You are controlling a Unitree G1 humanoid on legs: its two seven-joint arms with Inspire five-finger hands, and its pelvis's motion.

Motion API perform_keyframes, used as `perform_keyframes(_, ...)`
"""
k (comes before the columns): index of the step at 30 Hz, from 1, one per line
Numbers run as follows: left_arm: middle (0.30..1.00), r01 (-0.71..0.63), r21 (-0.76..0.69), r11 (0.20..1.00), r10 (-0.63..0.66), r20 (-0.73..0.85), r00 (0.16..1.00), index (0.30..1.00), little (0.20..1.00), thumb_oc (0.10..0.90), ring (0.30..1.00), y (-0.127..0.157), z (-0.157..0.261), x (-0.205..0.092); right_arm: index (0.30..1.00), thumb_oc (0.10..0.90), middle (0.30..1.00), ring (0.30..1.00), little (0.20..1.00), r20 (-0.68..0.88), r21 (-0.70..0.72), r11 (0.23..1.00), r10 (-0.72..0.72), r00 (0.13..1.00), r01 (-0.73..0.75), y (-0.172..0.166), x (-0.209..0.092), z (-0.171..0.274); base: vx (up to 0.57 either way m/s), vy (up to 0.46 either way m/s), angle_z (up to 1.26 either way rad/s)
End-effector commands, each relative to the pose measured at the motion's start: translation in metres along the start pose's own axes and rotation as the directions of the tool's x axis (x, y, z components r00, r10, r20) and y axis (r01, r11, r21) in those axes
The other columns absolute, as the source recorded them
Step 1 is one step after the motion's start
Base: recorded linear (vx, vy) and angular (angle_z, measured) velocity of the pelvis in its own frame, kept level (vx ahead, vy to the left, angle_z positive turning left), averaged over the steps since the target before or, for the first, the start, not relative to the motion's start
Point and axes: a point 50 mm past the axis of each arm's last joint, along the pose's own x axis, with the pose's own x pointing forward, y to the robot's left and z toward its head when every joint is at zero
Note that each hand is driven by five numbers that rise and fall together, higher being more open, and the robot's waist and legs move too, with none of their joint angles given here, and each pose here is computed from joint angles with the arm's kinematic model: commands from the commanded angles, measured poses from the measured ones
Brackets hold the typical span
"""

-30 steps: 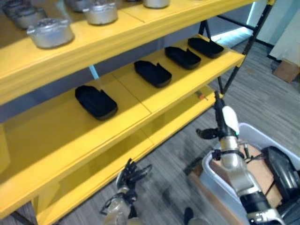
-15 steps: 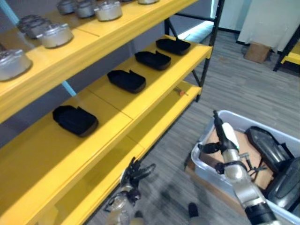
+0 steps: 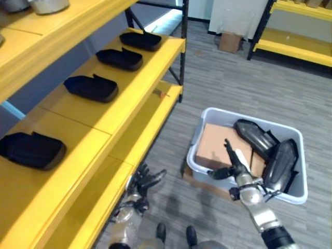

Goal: Move parts from the plastic box to the shelf.

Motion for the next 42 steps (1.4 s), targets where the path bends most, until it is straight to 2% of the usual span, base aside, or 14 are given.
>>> perform_keyframes(1, 1.0, 0.084, 0.034, 0.996, -0.089, 0.163, 0.983, 1.0, 1.0, 0.9, 1.0, -0.02, 0.034, 0.009, 1.0, 0.9, 1.0, 1.0, 1.0, 0.217, 0.056, 0.996, -0.076, 0.973, 0.065, -0.016, 0.012, 0.046, 0.09, 0.146, -0.25)
perform_keyframes(7, 1.0, 0.094, 0.048, 0.994, -0.101, 0.164, 0.981, 1.0, 1.0, 0.9, 1.0, -0.024, 0.036, 0.011, 1.0, 0.9, 1.0, 1.0, 1.0, 0.266, 0.05, 0.998, -0.056, 0.962, 0.045, -0.01, 0.014, 0.059, 0.03, 0.099, -0.24)
perform_keyframes(11, 1.0, 0.035, 0.026, 0.999, -0.039, 0.149, 0.988, 1.0, 1.0, 0.9, 1.0, -0.013, 0.024, 0.003, 1.0, 0.9, 1.0, 1.0, 1.0, 0.327, 0.01, 1.0, 0.025, 0.945, -0.03, 0.008, 0.021, 0.08, 0.11, 0.094, -1.01)
perform_keyframes(13, 1.0, 0.039, 0.018, 0.999, -0.042, 0.151, 0.988, 1.0, 1.0, 0.9, 1.0, -0.016, 0.024, 0.004, 1.0, 0.9, 1.0, 1.0, 1.0, 0.348, 0.002, 1.0, 0.021, 0.937, -0.023, 0.009, 0.023, 0.087, 0.14, 0.001, -1.13)
perform_keyframes(20, 1.0, 0.018, 0.012, 1.0, -0.019, 0.154, 0.988, 1.0, 1.0, 0.9, 1.0, -0.014, 0.022, 0.004, 1.0, 0.9, 1.0, 1.0, 1.0, 0.343, 0.018, 0.999, 0.022, 0.939, -0.03, 0.012, 0.021, 0.086, 0.17, -0.154, -0.14)
perform_keyframes(35, 1.0, -0.005, -0.011, 1.0, 0.006, 0.1, 0.995, 1.0, 1.0, 0.9, 1.0, -0.013, 0.003, -0.009, 1.0, 0.9, 1.0, 1.0, 1.0, 0.305, -0.093, 0.996, 0.044, 0.951, -0.016, -0.009, 0.015, 0.065, 0.21, -0.261, 0.1)
perform_keyframes(42, 1.0, 0.032, 0.008, 0.999, -0.032, 0.103, 0.994, 1.0, 1.0, 0.9, 1.0, -0.015, 0.006, -0.009, 1.0, 0.9, 1.0, 1.0, 1.0, 0.267, -0.08, 0.992, -0.073, 0.961, 0.097, -0.032, 0.013, 0.053, 0.1, -0.17, 0.31)
